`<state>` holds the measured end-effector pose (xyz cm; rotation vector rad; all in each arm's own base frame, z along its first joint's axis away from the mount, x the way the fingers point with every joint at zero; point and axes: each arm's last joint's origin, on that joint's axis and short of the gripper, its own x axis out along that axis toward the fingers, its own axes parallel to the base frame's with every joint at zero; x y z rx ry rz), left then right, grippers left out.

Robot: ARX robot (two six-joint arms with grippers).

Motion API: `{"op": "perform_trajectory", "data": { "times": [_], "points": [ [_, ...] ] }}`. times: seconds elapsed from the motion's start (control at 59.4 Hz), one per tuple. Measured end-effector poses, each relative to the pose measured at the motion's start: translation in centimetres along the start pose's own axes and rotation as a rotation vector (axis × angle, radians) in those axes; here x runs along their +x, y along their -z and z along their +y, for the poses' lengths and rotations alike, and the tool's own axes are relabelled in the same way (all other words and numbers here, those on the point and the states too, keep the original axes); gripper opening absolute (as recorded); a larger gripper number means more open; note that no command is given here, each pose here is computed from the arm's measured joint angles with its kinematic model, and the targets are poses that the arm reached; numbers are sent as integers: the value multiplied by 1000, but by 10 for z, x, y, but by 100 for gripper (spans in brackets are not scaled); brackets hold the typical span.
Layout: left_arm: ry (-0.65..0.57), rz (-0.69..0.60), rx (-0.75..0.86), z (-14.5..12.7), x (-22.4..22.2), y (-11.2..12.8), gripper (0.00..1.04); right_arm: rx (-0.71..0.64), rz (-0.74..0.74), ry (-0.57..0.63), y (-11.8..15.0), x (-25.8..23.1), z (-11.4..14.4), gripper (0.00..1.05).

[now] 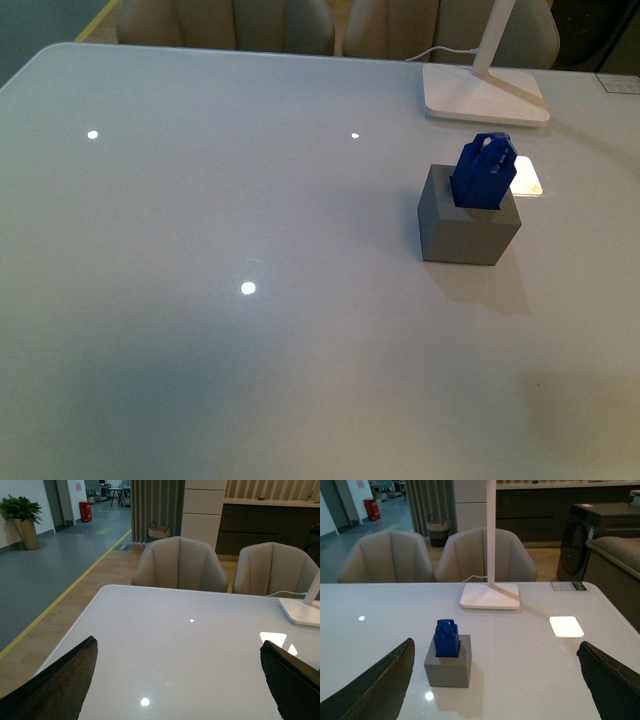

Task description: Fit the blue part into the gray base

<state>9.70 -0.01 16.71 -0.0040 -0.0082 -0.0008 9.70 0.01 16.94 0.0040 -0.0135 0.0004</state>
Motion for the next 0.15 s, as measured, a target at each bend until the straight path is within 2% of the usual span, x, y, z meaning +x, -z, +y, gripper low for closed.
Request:
{"op": "perform_trajectory", "data": {
  "times": [0.152],
  "points": [
    [0, 0, 0, 0, 0, 0, 97, 0, 0, 0, 0, 0, 0, 96]
  ]
}}
